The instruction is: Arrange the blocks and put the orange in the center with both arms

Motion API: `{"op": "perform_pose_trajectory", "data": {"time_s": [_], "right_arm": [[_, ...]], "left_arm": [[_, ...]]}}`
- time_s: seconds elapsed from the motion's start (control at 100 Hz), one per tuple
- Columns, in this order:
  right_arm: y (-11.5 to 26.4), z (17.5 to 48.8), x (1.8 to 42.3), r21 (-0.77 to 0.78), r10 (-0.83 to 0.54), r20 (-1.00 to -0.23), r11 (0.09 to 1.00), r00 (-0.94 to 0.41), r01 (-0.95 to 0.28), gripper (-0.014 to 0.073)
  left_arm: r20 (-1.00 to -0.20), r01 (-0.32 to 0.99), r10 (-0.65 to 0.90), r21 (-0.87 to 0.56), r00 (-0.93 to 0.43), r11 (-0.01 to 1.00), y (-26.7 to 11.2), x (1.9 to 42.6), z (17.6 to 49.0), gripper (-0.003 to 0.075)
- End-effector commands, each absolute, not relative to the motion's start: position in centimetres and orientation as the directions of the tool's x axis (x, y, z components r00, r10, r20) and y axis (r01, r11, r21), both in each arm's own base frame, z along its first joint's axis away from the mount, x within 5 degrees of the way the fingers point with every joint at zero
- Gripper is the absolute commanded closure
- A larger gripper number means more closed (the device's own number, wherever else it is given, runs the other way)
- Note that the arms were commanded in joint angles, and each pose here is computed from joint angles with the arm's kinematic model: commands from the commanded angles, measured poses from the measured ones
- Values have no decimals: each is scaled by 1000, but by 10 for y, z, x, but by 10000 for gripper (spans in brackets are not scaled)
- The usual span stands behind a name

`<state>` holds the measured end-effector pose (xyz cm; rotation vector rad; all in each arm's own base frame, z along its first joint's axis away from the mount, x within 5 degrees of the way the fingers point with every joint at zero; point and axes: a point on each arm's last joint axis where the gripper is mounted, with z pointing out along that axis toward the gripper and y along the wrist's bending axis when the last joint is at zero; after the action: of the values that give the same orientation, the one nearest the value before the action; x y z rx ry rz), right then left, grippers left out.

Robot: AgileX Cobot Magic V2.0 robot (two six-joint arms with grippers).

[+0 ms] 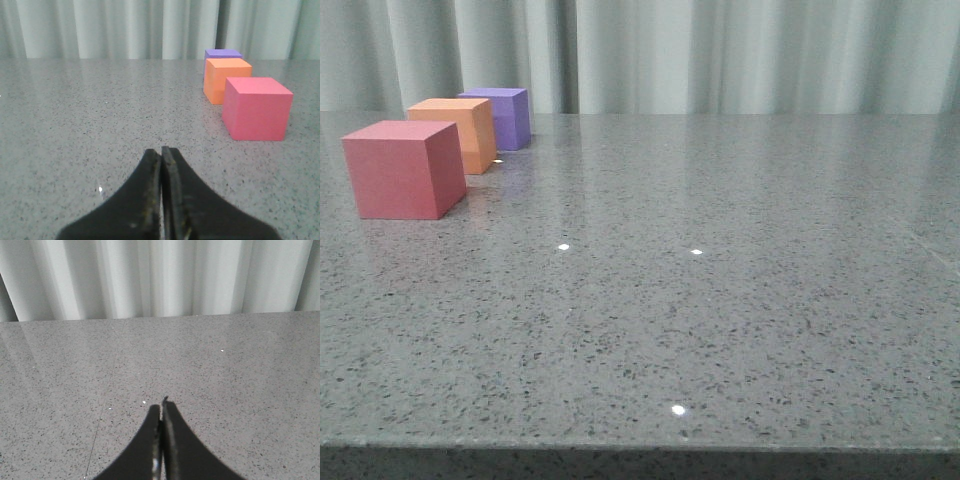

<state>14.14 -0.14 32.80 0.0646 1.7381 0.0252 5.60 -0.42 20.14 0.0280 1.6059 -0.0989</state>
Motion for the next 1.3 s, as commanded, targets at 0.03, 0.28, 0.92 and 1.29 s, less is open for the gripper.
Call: {"op": "perform_pose_trajectory", "data": {"time_s": [0.03,0.28,0.92,1.29], "right_arm": [[-1,345,141,37,38,-998,999,-56,13,664],[-1,345,141,37,38,-998,999,-56,13,664],[-1,345,141,37,38,-998,999,-56,13,664],[-1,354,125,38,38,-999,999,14,11,664]], "left_arm": [[-989,102,-76,-64,127,993,-5,54,207,741],[-989,102,-76,-64,128,993,-5,54,205,741],[-989,102,-76,-64,128,993,-5,54,205,741],[-989,102,-76,-64,128,993,-5,54,205,741]]}}
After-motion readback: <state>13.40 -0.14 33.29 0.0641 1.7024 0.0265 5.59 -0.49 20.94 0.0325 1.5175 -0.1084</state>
